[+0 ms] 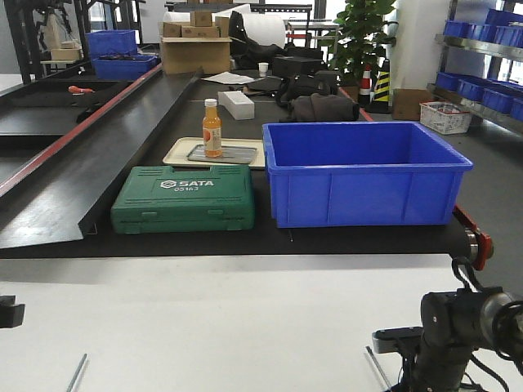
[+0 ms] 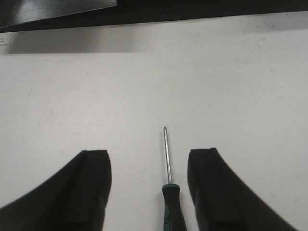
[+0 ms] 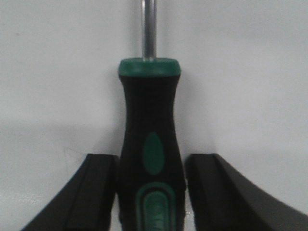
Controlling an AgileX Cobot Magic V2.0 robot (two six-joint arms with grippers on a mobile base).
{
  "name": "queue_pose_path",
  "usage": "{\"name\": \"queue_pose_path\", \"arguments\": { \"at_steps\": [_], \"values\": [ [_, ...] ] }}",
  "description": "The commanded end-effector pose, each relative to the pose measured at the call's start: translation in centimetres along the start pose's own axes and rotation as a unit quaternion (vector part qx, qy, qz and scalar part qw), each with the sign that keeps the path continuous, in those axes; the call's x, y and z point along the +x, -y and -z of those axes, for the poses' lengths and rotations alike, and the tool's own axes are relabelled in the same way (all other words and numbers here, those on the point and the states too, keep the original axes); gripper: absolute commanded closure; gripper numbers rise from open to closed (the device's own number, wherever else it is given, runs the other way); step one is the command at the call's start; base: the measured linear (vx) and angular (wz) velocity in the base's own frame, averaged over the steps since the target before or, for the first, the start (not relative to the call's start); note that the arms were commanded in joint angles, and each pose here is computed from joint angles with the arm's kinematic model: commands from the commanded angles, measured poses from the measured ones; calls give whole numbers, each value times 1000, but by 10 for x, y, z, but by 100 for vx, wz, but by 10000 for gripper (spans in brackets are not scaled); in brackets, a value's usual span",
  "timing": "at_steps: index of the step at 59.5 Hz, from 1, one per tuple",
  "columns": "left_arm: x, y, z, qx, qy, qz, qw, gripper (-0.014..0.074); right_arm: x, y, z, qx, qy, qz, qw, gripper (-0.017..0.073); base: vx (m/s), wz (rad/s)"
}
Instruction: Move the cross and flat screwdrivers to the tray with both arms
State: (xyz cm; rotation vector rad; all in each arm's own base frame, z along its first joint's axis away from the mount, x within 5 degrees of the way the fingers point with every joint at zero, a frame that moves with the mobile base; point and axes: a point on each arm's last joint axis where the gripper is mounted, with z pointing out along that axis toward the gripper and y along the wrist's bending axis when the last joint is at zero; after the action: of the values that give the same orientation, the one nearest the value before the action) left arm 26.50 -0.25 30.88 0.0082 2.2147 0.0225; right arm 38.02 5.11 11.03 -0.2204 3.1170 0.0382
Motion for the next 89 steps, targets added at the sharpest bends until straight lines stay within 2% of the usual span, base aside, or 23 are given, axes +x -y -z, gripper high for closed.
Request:
{"name": "queue_pose_path", "arguments": {
  "at_steps": [1,6,8,12,17,22,29,39,43,57,62,75,89],
  "values": [
    [-17,0,12,3,57,7,998,105,-3,-2,8,-14,18,-14,1000,358,0,0],
    [-17,0,12,3,57,7,998,105,-3,-2,8,-14,16,-13,1000,531,0,0],
    [-16,0,12,3,55,8,998,105,-3,-2,8,-14,16,-13,1000,574,0,0],
    [-15,0,12,4,47,24,999,105,-2,-2,8,-14,15,-13,1000,573,0,0],
    [-11,0,11,5,27,64,998,105,-2,-2,8,-14,14,-13,1000,571,0,0],
    [-7,0,7,2,2,80,997,105,-2,-3,8,-16,14,-15,1000,570,0,0],
    [0,0,-6,-3,-42,79,996,105,-3,-4,8,-22,15,-17,1000,570,0,0],
    [8,1,-32,-8,-125,63,990,105,-3,-6,8,-34,19,-12,999,570,0,0],
    [11,4,-47,-1,-161,70,985,105,-3,-6,8,-34,19,-12,999,570,0,0],
    [36,14,-91,42,-253,72,964,113,-2,-6,8,-34,14,-8,999,570,0,0],
    [46,15,-106,47,-272,72,958,113,-2,-6,8,-34,14,-6,999,570,0,0],
    [61,16,-135,41,-285,74,955,113,-2,-6,8,-34,13,-6,999,570,0,0],
    [61,17,-155,42,-321,68,944,113,-1,-6,8,-35,8,-6,999,570,0,0]
  ]
}}
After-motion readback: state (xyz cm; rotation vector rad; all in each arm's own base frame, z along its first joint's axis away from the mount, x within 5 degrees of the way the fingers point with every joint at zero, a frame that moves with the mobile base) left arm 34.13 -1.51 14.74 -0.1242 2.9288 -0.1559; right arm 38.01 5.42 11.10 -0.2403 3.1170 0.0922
